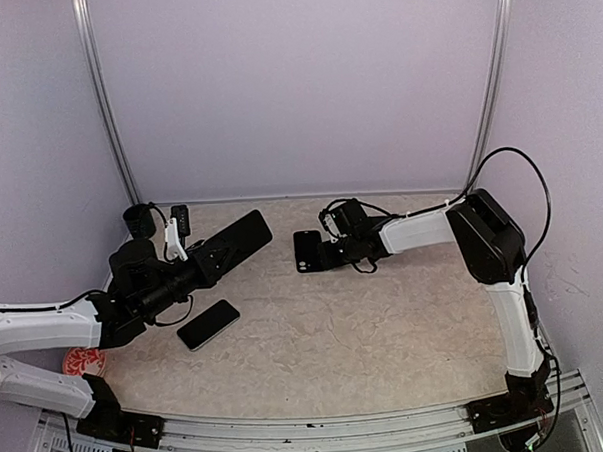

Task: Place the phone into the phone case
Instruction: Pick up the phone case from the center of the board.

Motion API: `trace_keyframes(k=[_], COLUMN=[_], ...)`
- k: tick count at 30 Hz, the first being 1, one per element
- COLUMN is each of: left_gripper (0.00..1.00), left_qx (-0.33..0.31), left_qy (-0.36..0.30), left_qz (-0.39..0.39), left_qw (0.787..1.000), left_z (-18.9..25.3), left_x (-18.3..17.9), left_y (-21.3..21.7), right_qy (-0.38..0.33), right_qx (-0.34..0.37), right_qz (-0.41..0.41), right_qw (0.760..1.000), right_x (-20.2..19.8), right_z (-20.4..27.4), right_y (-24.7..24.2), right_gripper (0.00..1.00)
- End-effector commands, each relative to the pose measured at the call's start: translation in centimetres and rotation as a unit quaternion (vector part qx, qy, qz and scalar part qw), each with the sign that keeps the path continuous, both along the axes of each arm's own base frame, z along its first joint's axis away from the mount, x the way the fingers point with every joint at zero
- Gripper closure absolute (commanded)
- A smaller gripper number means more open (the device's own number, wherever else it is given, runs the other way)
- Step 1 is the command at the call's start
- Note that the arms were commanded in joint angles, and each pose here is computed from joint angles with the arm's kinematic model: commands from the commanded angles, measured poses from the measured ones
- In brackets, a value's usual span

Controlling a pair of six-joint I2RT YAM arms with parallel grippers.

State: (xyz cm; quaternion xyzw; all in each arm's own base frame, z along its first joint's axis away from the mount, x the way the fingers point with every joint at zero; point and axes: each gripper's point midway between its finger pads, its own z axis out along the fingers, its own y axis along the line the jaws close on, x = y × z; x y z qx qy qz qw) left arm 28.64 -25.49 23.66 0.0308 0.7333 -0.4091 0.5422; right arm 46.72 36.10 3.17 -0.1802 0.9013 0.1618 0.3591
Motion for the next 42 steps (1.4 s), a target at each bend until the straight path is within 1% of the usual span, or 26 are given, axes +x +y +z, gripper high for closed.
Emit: trace_keyframes(k=[1, 8, 12, 14, 16, 22, 23, 26, 27, 29, 35, 37, 42], left_gripper=[1.0, 1.0, 1.0, 1.0, 1.0, 1.0, 1.0, 1.0, 1.0, 1.0, 1.0, 1.0, 1.0], left_qx=[-0.032, -0.03, -0.029, -0.028, -0.028, -0.031, -0.031, -0.033, -0.034, -0.034, -0.033, -0.033, -0.03], left_qy=[-0.027, -0.027, -0.028, -0.028, -0.028, -0.028, -0.029, -0.028, -0.027, -0.027, -0.024, -0.023, -0.02], left_qz=[0.01, 0.012, 0.013, 0.015, 0.016, 0.015, 0.014, 0.012, 0.011, 0.01, 0.009, 0.007, 0.002], left_qw=[0.999, 0.999, 0.999, 0.999, 0.999, 0.999, 0.999, 0.999, 0.999, 0.999, 0.999, 0.999, 0.999], left_z=[1.9, 1.7, 1.7, 1.6, 1.6, 1.6, 1.6, 1.7, 1.6, 1.6, 1.3, 1.2, 1.1], left_x=[0.3, 0.4, 0.4, 0.4, 0.4, 0.4, 0.4, 0.5, 0.5, 0.5, 0.4, 0.4, 0.5], left_y=[0.3, 0.3, 0.4, 0.5, 0.6, 0.6, 0.6, 0.4, 0.4, 0.3, 0.4, 0.4, 0.0], right_qy=[0.0, 0.005, 0.011, 0.014, 0.021, 0.038, 0.038, 0.039, 0.043, 0.053, 0.07, 0.063, 0.049], right_qx=[-0.017, -0.007, -0.009, -0.009, -0.006, 0.002, 0.004, 0.018, 0.025, 0.046, 0.136, 0.145, 0.131], right_qz=[-0.007, -0.008, -0.008, -0.011, -0.012, -0.018, -0.017, -0.007, -0.005, 0.002, 0.021, 0.031, 0.039], right_qw=[1.0, 1.0, 1.0, 1.0, 1.0, 0.999, 0.999, 0.999, 0.999, 0.998, 0.988, 0.987, 0.989], right_x=[0.3, 1.2, 1.6, 1.6, 1.7, 1.5, 1.5, 1.2, 1.2, 0.8, 0.0, -0.3, -0.7], right_z=[-0.7, -0.5, -0.9, -1.0, -1.3, -1.8, -1.8, -1.5, -1.5, -1.6, -0.8, -0.2, 0.7], right_y=[0.2, 1.1, 1.5, 1.5, 1.3, 0.6, 0.6, 1.0, 1.0, 1.0, 0.0, -0.2, -0.6], right_gripper=[0.56, 0.7, 0.72, 0.74, 0.81, 0.83, 0.86, 0.98, 1.0, 1.0, 1.0, 1.0, 1.0])
